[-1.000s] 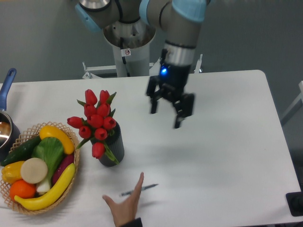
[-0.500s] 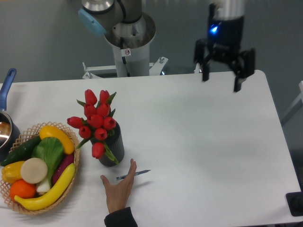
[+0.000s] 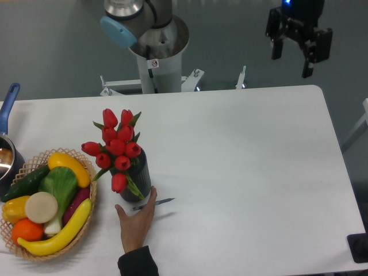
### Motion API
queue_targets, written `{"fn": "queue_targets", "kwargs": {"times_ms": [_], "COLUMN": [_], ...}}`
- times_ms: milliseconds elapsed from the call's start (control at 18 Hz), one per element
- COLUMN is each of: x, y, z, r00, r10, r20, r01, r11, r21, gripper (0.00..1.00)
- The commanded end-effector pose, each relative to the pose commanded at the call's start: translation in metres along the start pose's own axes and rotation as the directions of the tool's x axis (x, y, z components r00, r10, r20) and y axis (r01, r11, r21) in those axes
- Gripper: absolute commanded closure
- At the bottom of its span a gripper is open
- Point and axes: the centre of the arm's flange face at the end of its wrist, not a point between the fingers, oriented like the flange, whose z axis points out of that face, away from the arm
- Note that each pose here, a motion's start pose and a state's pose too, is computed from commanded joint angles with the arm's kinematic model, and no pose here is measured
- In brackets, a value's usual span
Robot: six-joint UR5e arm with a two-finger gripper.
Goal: Insert the flowers into the vase
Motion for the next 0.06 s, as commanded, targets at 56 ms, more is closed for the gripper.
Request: {"fn": "queue_targets", "kwargs": {"times_ms": [56], "x": [-0.0004], "y": [0.0003], "z": [0.0007], "r00": [1.000], "r10": [0.000], "r20": [0.001], "r01": [0.000], "r11": [1.000], "r21": [0.001], "gripper": [0.00]}}
